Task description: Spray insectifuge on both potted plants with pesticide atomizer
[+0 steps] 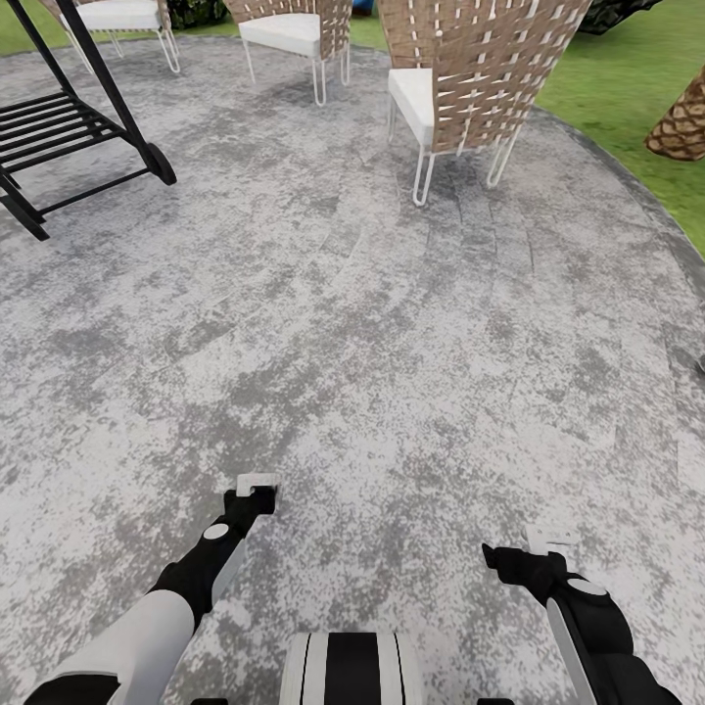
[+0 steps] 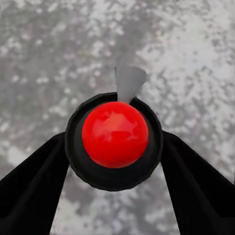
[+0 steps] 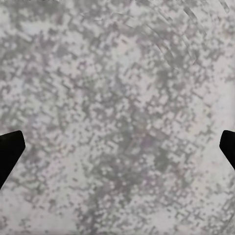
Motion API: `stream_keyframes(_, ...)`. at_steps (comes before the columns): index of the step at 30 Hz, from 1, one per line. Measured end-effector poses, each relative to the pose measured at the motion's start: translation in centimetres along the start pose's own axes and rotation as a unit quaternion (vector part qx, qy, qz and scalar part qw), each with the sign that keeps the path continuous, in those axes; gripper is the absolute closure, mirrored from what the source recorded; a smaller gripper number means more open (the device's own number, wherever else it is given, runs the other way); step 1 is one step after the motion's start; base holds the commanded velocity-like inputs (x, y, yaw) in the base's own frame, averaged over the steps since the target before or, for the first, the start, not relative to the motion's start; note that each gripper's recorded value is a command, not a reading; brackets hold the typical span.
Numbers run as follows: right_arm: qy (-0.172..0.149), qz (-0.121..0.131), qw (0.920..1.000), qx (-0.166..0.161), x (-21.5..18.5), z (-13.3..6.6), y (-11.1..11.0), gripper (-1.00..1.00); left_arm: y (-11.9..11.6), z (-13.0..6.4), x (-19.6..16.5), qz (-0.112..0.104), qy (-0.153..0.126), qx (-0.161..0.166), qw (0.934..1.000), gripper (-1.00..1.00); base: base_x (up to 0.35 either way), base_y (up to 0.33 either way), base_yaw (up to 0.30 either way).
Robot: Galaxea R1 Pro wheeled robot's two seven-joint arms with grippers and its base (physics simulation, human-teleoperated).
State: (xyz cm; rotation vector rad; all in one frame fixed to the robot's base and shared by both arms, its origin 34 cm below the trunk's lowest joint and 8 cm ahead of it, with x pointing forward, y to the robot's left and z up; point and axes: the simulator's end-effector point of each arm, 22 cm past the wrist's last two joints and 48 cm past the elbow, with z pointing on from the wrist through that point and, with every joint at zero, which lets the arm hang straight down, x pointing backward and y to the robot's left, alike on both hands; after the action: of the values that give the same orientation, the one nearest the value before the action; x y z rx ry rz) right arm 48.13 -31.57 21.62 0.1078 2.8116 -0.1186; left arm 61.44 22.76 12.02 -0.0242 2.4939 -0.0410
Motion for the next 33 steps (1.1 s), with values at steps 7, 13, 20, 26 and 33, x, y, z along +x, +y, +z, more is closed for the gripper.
stream_keyframes(7, 0.000, 0.000, 1.0000, 0.000, 0.01, 0.00, -0.01, -1.00, -0.08, 0.01, -0.06, 0.000, -0.001, 0.001, 1.0000, 1.00, 0.000, 0.000, 0.000)
stream_keyframes(13, 0.000, 0.000, 1.0000, 0.000, -0.03, -0.01, -0.01, -1.00, 0.07, 0.00, -0.01, 0.000, 0.000, -0.001, 1.0000, 1.00, 0.000, 0.000, 0.000)
stream_keyframes(20, 0.000, 0.000, 1.0000, 0.000, 0.00, 0.01, 0.00, -1.00, 0.09, -0.01, -0.14, -0.001, -0.002, -0.001, 1.0000, 1.00, 0.000, 0.000, 0.000)
stream_keyframes(26, 0.000, 0.000, 1.0000, 0.000, 0.01, 0.01, -0.01, -1.00, 0.09, -0.01, -0.18, -0.001, -0.002, -0.001, 1.0000, 1.00, 0.000, 0.000, 0.000)
stream_keyframes(33, 0.000, 0.000, 1.0000, 0.000, 0.01, 0.01, -0.01, -1.00, 0.09, -0.01, -0.23, -0.001, -0.003, -0.001, 1.0000, 1.00, 0.000, 0.000, 0.000)
